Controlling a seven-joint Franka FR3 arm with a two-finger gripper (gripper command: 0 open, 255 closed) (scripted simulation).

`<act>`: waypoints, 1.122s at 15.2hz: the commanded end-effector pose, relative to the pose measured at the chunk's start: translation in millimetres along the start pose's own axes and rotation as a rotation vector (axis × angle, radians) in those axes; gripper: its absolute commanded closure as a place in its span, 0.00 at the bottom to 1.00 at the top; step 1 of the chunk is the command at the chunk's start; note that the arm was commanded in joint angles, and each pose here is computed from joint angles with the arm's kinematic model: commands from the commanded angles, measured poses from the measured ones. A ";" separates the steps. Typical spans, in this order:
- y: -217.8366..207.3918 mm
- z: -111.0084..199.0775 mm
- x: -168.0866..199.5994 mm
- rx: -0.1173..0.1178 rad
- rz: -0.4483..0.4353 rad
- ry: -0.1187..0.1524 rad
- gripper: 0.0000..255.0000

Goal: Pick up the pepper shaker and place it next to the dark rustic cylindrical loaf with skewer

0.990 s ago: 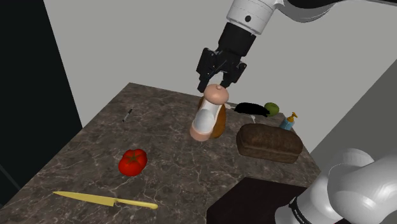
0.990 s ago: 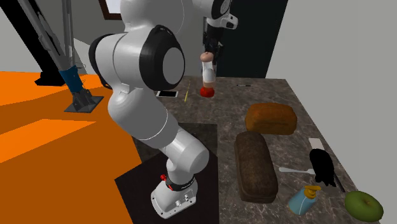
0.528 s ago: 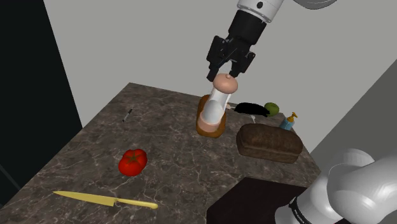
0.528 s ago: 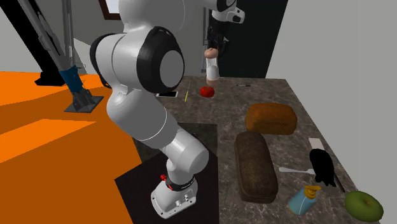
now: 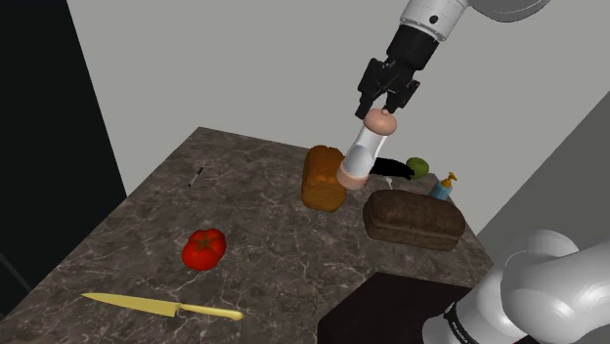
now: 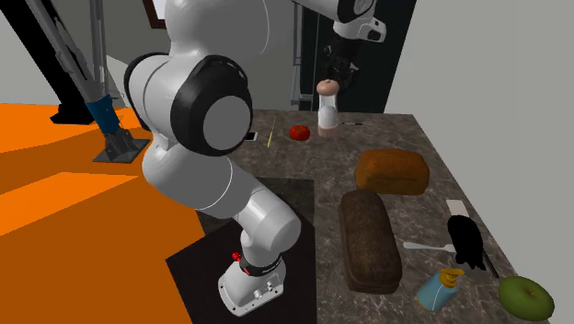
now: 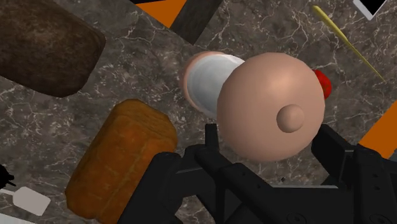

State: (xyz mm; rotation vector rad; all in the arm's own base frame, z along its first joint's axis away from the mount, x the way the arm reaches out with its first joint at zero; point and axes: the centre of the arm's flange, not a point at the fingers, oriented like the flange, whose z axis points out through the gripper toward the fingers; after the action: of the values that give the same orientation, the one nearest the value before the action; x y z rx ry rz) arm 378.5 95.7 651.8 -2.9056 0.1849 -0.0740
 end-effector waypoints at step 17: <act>231.5 -54.8 29.2 0.001 -0.001 -0.001 1.00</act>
State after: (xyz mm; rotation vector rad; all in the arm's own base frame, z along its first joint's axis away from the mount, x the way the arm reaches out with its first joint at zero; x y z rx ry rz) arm 375.1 -128.9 653.5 -2.9046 0.1841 -0.0736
